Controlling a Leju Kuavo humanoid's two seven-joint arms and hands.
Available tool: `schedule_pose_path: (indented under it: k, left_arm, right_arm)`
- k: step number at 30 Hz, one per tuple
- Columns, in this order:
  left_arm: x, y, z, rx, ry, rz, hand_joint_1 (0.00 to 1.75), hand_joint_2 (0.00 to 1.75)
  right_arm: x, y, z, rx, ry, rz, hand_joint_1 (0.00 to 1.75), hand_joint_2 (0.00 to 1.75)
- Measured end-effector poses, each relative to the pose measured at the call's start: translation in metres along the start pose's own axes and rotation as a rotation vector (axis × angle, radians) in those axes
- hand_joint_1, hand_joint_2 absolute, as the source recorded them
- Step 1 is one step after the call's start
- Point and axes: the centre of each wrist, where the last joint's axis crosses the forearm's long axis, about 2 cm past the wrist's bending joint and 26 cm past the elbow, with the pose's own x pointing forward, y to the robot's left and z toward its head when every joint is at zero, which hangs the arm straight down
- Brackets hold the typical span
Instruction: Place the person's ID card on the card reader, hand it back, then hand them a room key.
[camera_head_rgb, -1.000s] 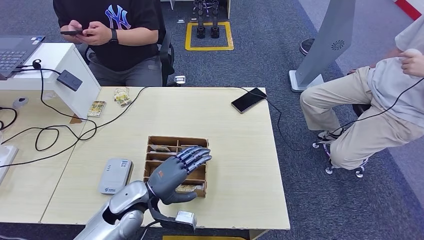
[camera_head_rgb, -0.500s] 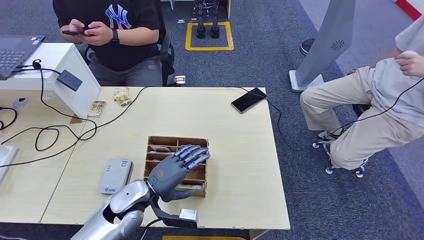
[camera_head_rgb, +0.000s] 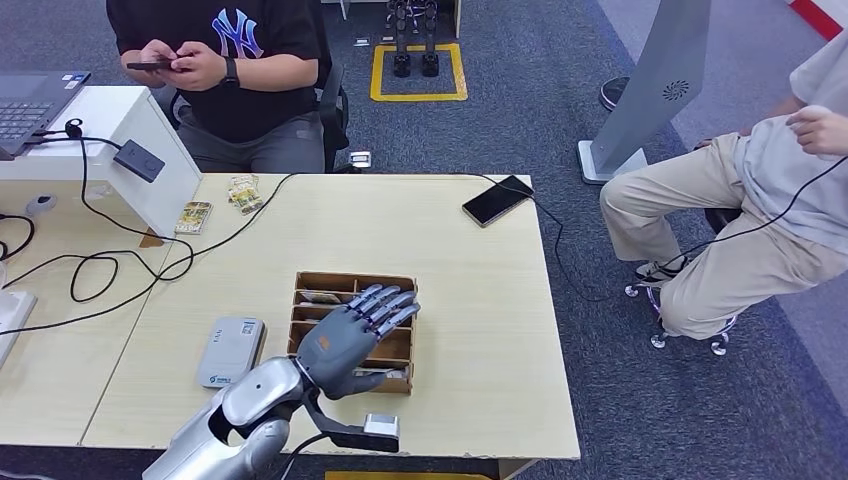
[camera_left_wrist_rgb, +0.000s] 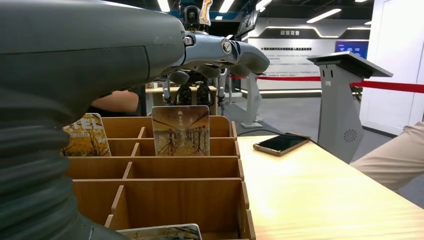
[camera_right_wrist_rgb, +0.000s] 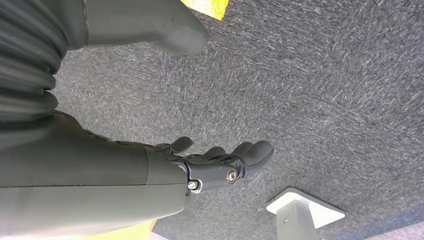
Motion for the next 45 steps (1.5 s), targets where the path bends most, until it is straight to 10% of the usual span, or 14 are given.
schedule_pose_path:
  k: [30, 45]
  left_arm:
    - [-0.024, -0.002, -0.008, -0.197, 0.089, -0.134, 0.3, 1.75]
    - [-0.024, -0.004, -0.007, -0.171, 0.103, -0.135, 0.0, 1.75]
  right_arm:
    - [-0.002, -0.003, -0.002, -0.005, 0.003, 0.019, 0.0, 1.75]
    - [-0.002, -0.003, -0.002, -0.003, -0.004, 0.023, 0.0, 1.75]
